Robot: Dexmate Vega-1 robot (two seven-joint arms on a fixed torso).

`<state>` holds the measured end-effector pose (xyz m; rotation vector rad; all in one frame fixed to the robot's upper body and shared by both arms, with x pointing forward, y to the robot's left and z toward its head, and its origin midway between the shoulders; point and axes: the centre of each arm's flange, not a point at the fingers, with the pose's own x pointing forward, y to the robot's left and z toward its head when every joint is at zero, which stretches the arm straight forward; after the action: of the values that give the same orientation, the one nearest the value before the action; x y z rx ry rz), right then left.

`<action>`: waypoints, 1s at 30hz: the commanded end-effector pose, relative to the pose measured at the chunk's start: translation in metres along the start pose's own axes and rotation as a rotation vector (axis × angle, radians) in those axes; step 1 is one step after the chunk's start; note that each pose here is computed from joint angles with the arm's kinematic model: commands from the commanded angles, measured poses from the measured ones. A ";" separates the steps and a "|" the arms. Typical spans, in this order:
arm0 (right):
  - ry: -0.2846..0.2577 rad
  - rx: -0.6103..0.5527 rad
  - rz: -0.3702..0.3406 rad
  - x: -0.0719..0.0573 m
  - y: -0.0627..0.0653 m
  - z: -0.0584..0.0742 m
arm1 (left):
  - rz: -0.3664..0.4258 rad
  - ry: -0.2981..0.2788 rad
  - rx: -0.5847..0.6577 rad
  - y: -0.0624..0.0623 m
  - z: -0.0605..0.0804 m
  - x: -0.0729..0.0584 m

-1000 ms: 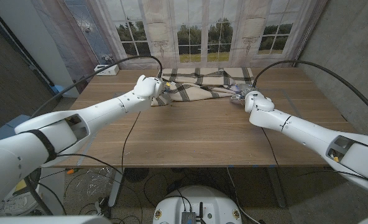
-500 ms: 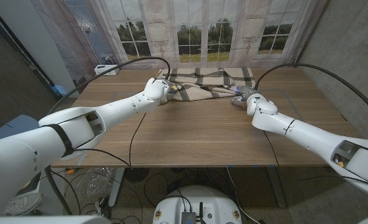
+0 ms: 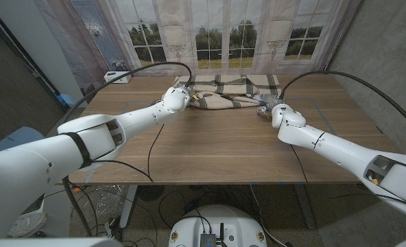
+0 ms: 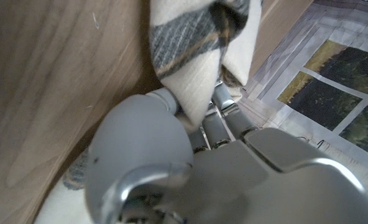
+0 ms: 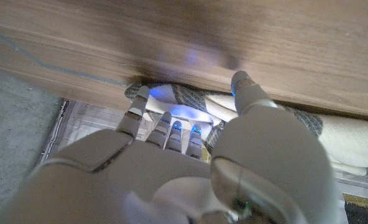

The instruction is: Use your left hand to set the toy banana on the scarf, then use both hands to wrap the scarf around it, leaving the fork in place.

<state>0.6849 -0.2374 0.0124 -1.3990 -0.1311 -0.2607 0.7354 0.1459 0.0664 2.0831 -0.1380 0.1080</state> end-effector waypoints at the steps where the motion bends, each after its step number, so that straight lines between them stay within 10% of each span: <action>1: -0.044 -0.083 -0.078 0.025 0.012 0.025 | 0.105 -0.089 -0.114 0.007 -0.014 -0.026; 21: -0.086 -0.154 -0.030 0.074 0.041 0.055 | 0.236 -0.104 -0.338 0.011 -0.067 -0.089; 30: -0.077 -0.138 -0.232 0.064 0.043 0.043 | 0.237 -0.078 -0.349 0.006 -0.077 -0.100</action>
<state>0.7590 -0.1465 0.0130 -1.5027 -0.3360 -0.2211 0.6524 0.1957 0.0925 1.7491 -0.4192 0.0992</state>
